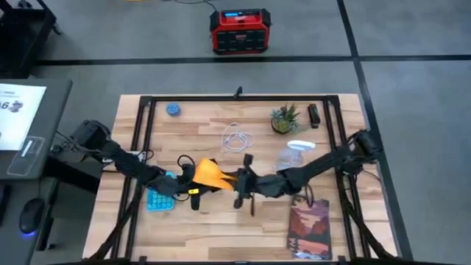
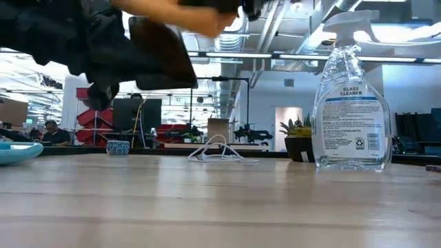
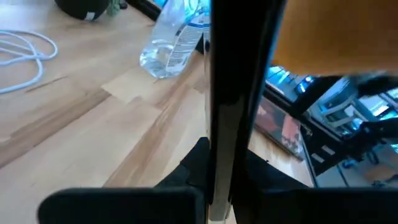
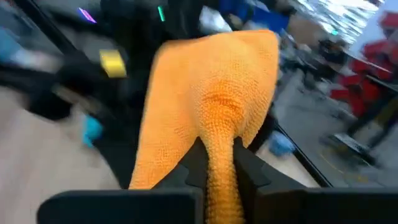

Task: Apply microfiber cloth
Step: Wipe the black cellphone using microfiber cloth

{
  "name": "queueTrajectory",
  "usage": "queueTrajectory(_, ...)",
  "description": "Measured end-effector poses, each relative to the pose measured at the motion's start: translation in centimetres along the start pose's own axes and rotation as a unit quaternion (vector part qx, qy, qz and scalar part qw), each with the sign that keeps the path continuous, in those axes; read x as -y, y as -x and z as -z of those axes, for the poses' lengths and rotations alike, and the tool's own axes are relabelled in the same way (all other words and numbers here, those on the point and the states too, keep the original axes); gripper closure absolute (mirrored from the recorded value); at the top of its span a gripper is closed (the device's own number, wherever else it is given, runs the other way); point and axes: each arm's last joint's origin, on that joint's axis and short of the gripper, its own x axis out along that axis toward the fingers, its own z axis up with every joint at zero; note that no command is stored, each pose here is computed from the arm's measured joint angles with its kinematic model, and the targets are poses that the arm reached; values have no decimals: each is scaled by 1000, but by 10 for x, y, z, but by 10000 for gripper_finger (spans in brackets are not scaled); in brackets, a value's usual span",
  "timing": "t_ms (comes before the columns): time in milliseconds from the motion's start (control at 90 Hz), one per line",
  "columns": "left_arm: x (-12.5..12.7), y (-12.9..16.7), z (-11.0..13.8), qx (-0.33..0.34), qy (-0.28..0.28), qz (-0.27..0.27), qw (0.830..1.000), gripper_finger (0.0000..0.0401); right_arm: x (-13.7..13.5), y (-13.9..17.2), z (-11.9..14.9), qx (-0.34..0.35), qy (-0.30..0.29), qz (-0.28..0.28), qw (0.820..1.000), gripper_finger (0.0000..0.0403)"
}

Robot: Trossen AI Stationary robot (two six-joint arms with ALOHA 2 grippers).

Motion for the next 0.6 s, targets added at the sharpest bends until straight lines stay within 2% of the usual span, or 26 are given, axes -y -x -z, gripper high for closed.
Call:
queueTrajectory(122,3,-1,-2,5,-4,3,1000,388,-12,-21,2,-41,45,-5,998,387)
queueTrajectory(211,4,-3,-2,2,-13,-3,1000,388,-23,-30,8,-95,65,-2,993,386)
queueTrajectory(311,4,-4,-2,-1,-18,-7,1000,388,-32,-28,16,-145,67,18,987,386)
queueTrajectory(400,3,-4,-1,-7,-19,-11,1000,388,-40,-22,20,-160,69,31,984,386)
queueTrajectory(522,5,-4,-3,-2,-11,-10,1000,388,-38,-16,13,-144,104,101,979,386)
queueTrajectory(600,6,-4,-5,3,-4,-4,1000,388,-28,-16,-1,-120,98,168,973,386)
